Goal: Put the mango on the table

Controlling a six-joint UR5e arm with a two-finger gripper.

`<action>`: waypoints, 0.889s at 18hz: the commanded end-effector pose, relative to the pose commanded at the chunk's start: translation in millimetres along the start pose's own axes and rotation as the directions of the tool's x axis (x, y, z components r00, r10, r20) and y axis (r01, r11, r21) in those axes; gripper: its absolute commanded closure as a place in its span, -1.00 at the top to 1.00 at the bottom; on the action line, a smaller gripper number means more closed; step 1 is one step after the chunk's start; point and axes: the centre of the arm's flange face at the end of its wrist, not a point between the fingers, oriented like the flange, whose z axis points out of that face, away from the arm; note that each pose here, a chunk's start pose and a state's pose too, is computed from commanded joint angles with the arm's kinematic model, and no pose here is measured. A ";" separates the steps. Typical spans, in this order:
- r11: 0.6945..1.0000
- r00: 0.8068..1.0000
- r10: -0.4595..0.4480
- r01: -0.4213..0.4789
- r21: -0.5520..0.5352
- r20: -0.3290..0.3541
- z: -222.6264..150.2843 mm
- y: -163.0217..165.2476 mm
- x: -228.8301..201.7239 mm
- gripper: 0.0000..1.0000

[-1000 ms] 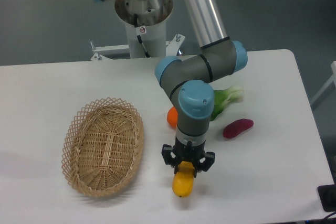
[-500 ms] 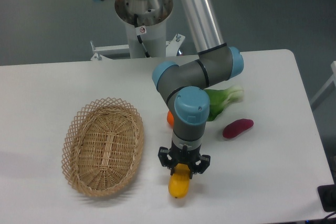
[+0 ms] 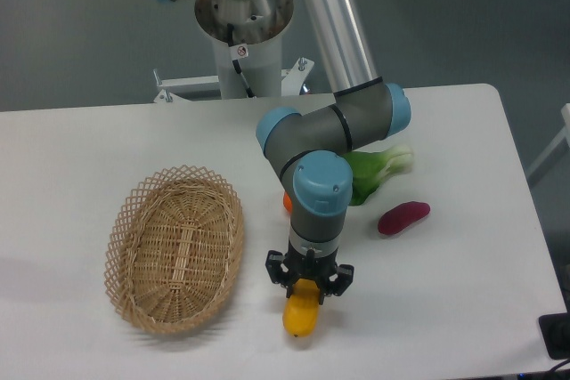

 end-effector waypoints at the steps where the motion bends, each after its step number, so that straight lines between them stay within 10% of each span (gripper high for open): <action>1: 1.000 1.000 0.002 -0.002 0.001 0.001 0.3 -0.5 -0.4 0.46; 4: 1.000 0.999 0.007 -0.006 -0.019 0.033 0.1 1.5 -3.6 0.97; 16: 0.998 0.991 0.048 -0.054 0.040 0.127 -67.0 -9.4 -9.1 1.00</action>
